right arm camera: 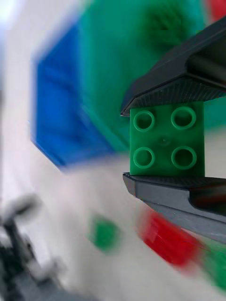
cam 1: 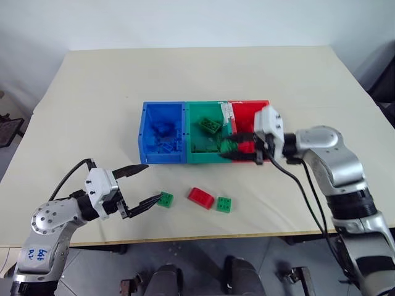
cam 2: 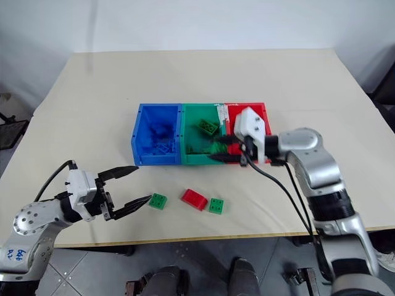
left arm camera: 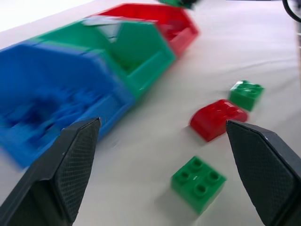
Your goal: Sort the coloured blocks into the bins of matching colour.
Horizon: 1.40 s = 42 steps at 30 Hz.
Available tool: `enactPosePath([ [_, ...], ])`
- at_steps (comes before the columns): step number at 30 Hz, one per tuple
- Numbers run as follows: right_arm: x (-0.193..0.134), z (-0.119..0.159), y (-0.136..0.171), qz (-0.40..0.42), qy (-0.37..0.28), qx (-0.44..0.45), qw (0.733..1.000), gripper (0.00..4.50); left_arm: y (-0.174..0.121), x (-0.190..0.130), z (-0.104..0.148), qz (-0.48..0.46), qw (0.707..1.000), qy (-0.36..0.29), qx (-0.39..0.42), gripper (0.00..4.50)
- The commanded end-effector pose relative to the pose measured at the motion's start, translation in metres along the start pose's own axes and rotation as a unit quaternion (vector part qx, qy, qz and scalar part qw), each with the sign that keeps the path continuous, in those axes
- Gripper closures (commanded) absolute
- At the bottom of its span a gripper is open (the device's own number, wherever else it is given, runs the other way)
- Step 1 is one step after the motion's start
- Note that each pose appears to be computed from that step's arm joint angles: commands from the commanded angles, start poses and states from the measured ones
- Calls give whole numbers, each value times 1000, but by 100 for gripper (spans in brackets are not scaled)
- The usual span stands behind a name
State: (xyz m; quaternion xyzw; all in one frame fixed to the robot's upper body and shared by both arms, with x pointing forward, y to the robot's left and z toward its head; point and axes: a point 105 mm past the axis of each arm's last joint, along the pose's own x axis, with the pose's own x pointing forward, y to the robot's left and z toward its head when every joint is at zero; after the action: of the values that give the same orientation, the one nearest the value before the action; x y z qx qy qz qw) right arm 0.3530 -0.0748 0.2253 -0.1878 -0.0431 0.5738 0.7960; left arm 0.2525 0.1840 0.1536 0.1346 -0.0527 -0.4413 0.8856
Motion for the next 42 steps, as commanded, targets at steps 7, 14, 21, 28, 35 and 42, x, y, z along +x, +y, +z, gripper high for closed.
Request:
enactPosePath([
  [7,29,-13,-45,-92,24,3,995,200,0,0,14,19,1000,-18,12,0],
  [14,10,2,-24,-33,-30,-38,998,3,7,-12,8,6,1000,10,19,0],
  [21,-66,-30,32,31,-12,-49,998,3,-1,0,5,-75,996,20,37,0],
  [28,-151,-71,64,8,104,-34,994,3,-29,24,-7,-195,979,33,47,0],
  [35,-188,-84,74,-24,150,-17,988,3,-31,33,-7,-235,969,22,72,0],
  [42,-116,-73,93,32,171,22,985,3,-28,23,-10,-233,969,36,66,0],
])
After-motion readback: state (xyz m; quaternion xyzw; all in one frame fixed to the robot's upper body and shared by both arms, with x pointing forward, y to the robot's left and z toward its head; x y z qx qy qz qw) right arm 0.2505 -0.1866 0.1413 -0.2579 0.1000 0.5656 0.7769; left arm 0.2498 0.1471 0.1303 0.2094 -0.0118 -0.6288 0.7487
